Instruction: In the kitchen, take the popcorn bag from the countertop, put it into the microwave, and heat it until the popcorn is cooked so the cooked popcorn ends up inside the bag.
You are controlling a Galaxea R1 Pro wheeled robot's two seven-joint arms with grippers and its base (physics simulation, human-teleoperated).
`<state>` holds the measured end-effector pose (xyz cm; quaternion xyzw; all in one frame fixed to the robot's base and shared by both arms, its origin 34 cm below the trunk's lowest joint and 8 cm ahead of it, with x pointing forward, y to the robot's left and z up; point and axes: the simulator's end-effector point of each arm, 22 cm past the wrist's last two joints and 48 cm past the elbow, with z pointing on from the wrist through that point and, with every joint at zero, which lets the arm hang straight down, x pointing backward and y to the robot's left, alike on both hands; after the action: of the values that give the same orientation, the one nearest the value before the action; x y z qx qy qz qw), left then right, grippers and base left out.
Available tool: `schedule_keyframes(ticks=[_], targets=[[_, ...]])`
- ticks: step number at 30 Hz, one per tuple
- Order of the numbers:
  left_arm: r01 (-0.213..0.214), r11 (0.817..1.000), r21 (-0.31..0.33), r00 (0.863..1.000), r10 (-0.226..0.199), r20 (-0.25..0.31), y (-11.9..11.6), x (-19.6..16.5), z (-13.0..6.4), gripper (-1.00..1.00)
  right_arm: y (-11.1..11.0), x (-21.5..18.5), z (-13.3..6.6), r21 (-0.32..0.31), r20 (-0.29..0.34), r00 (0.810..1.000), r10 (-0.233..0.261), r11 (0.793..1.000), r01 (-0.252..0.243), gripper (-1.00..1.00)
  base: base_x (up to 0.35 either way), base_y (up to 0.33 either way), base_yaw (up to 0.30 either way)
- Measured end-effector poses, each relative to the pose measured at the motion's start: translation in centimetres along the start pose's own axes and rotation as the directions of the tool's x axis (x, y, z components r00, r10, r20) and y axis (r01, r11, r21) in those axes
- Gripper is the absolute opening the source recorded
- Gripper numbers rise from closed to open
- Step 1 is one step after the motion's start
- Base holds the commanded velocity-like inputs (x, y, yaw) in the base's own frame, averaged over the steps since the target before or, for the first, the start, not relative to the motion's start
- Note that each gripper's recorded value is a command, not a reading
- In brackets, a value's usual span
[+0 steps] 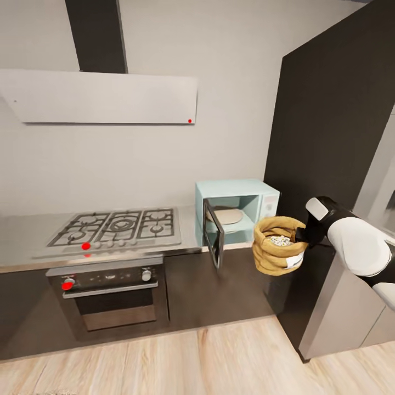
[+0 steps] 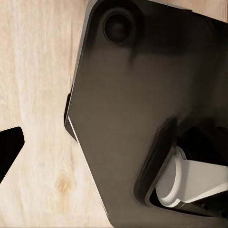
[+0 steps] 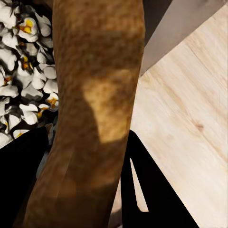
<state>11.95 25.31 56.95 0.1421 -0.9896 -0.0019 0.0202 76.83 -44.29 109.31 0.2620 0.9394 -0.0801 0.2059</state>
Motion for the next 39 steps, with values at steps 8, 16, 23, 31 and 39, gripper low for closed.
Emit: schedule_keyframes(ticks=[8,16,23,31,39], targets=[[0.0,1.0,0.0,1.0,0.0,0.001,-0.01,-0.03,0.0,1.0,0.01,0.0,0.02,0.0,0.0,1.0,0.0,1.0,0.0,-1.0,0.166,-0.269,0.27],[0.0,1.0,0.0,1.0,0.0,0.001,-0.01,-0.04,0.01,1.0,0.01,-0.01,0.03,0.0,0.0,1.0,0.0,1.0,0.0,-1.0,0.096,-0.257,0.265],[0.0,1.0,0.0,1.0,0.0,0.0,-0.01,-0.04,0.01,1.0,0.03,-0.01,0.05,0.0,-0.001,1.0,0.0,1.0,0.0,-1.0,0.007,-0.075,0.265],[0.0,1.0,0.0,1.0,0.0,0.0,-0.01,-0.02,0.01,1.0,0.03,0.05,0.05,0.0,-0.002,1.0,-0.001,1.0,0.001,-1.0,0.068,-0.278,0.264],[0.0,1.0,0.0,1.0,0.0,0.0,-0.01,-0.02,0.01,1.0,0.02,0.08,0.08,0.001,-0.003,1.0,-0.002,1.0,0.002,-1.0,0.049,-0.293,0.156]])
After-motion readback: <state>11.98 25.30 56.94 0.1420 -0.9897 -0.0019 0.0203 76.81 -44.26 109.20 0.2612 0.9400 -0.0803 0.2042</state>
